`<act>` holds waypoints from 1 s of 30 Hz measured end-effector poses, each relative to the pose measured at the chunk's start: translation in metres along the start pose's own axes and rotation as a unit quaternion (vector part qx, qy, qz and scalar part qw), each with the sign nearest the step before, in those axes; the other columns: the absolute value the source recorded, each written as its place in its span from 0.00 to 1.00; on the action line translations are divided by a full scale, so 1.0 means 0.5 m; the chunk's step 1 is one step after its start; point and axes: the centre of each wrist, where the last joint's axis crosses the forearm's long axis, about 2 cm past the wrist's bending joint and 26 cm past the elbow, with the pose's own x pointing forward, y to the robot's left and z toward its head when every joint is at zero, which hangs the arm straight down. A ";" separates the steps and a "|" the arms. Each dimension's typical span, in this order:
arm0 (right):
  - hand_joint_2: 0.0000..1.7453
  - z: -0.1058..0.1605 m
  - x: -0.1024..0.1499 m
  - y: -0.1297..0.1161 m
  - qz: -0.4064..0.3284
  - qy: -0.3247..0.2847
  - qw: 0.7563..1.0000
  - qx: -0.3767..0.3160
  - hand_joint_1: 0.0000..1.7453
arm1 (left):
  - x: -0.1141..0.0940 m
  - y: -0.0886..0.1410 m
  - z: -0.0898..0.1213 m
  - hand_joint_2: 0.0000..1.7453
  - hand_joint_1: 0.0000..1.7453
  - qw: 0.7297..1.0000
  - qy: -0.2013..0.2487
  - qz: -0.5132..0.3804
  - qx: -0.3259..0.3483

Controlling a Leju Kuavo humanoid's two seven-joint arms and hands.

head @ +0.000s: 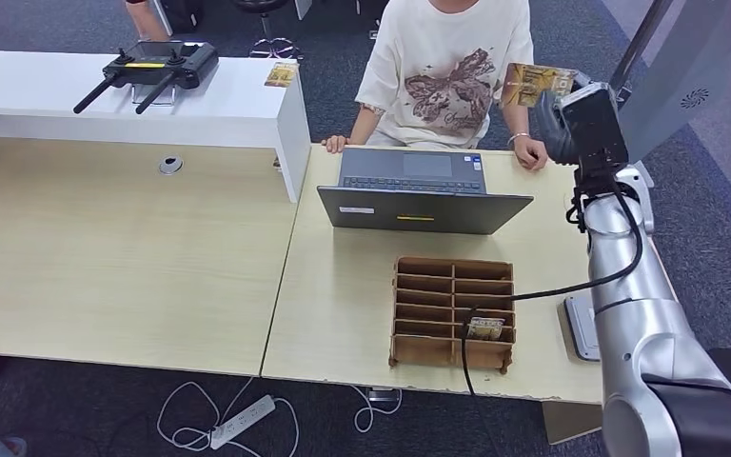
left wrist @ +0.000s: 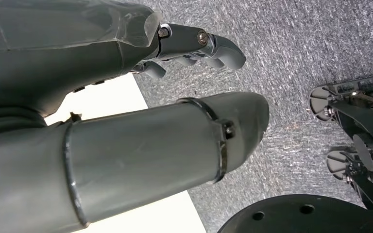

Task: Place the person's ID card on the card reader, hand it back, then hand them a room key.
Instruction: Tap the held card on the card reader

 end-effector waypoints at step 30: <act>1.00 0.145 -0.062 -0.160 -0.278 -0.059 0.958 0.033 1.00 | -0.025 -0.006 0.001 0.00 0.00 1.000 -0.004 0.020 -0.004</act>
